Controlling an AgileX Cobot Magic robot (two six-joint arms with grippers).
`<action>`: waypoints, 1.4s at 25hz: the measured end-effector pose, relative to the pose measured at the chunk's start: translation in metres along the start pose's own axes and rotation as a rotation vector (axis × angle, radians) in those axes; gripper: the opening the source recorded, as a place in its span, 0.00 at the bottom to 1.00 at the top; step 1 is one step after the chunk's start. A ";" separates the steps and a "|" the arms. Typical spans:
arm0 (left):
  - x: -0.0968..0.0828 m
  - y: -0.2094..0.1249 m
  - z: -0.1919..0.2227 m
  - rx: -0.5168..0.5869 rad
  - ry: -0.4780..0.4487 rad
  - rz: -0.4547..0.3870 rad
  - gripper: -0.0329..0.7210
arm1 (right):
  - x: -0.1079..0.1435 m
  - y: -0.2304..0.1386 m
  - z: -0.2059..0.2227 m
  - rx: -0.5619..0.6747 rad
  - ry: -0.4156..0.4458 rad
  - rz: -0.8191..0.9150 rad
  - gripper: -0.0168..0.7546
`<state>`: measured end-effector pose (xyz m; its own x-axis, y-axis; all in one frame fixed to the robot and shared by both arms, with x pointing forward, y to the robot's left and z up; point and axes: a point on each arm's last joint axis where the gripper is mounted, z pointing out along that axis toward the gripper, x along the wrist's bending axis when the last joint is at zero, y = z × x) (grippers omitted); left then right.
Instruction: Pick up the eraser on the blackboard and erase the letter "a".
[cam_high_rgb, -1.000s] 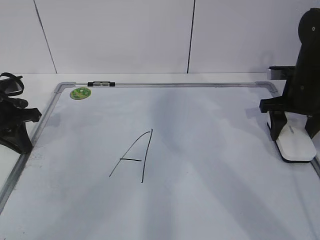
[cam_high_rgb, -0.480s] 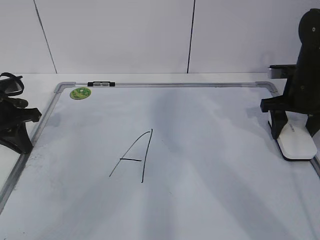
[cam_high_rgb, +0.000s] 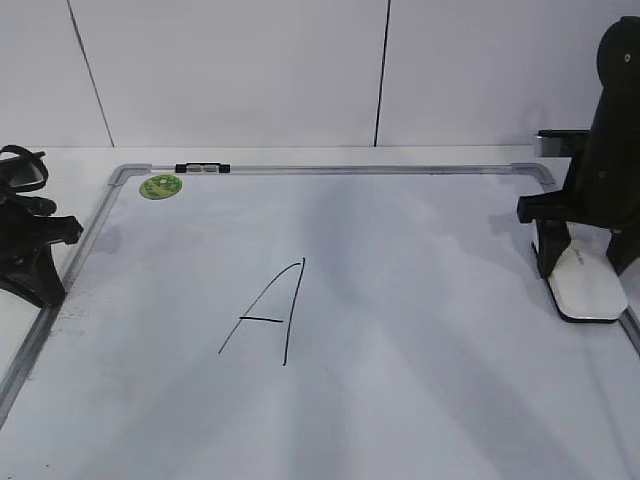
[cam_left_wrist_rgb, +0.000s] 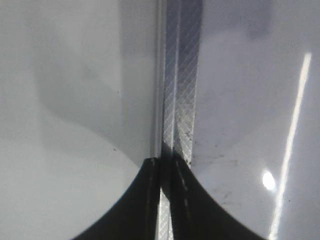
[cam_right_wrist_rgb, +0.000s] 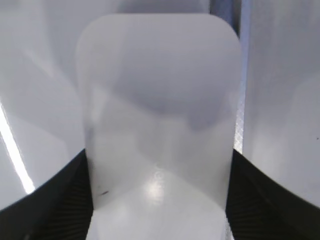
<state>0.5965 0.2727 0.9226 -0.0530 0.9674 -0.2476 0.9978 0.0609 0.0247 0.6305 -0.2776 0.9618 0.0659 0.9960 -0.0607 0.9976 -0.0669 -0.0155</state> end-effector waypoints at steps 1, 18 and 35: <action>0.000 0.000 0.000 0.000 0.000 0.000 0.08 | 0.000 0.000 0.000 0.000 0.000 0.001 0.71; 0.000 0.000 0.000 -0.001 -0.002 -0.003 0.08 | -0.001 0.000 0.000 -0.001 -0.016 -0.003 0.72; 0.000 0.000 0.000 -0.001 -0.003 -0.004 0.10 | -0.001 0.000 0.000 0.002 -0.013 -0.005 0.81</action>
<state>0.5966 0.2730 0.9227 -0.0571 0.9663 -0.2509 0.9976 0.0653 0.0244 0.6302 -0.2788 0.9619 0.0606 0.9954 -0.0739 0.9979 -0.0621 -0.0174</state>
